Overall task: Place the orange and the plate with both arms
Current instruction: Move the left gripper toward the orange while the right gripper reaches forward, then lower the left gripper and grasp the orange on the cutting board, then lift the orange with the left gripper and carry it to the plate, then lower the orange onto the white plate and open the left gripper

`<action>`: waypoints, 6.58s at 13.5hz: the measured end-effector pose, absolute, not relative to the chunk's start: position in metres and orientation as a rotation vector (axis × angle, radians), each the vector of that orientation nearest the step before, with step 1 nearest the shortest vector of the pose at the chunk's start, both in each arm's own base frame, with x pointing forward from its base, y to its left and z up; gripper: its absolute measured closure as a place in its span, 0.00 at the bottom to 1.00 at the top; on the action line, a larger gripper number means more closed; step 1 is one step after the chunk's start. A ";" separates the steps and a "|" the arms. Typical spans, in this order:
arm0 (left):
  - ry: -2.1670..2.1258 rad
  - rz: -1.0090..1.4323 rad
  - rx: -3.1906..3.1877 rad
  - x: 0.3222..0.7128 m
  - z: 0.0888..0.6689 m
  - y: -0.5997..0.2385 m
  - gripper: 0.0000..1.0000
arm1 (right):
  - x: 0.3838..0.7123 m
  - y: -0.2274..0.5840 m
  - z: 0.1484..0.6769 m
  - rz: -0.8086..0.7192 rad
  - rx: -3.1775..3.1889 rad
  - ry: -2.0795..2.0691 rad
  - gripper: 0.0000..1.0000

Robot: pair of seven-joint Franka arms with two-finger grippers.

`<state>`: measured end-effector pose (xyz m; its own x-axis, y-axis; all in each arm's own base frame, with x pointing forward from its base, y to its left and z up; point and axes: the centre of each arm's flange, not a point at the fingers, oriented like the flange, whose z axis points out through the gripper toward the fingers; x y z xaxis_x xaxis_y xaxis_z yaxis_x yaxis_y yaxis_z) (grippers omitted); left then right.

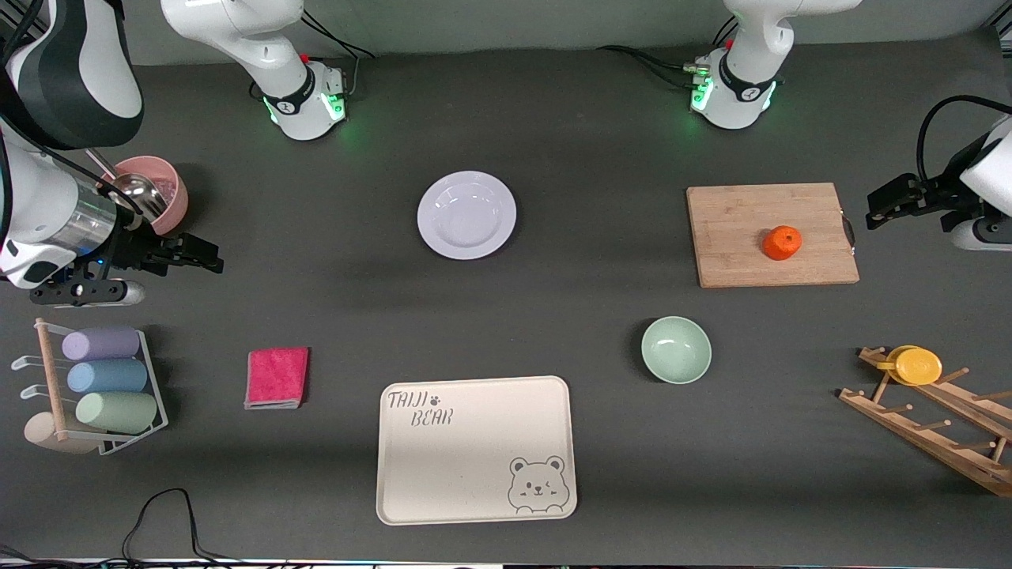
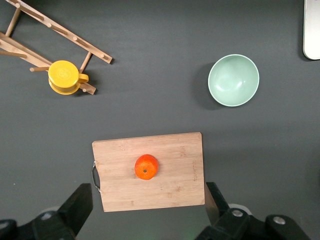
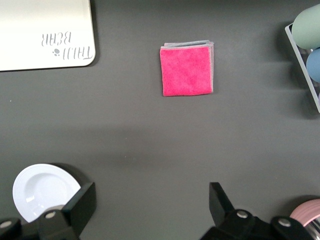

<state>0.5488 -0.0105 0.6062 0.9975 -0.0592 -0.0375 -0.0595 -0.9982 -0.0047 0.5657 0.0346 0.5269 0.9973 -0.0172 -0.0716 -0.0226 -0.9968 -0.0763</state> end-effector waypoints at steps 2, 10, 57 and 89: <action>0.093 0.071 -3.134 0.548 0.606 -0.011 0.00 | 0.557 0.034 0.535 0.138 -3.064 0.023 0.00; 0.078 0.145 -3.132 0.536 0.606 -0.004 0.00 | 0.545 0.030 0.552 0.157 -3.069 0.023 0.00; 0.043 0.021 -3.130 0.395 0.207 0.040 0.29 | 0.576 0.059 0.297 0.432 -2.473 0.372 0.00; -0.209 -0.004 -3.101 0.309 0.257 -0.617 0.29 | 0.587 0.079 0.320 0.379 -2.480 0.316 0.00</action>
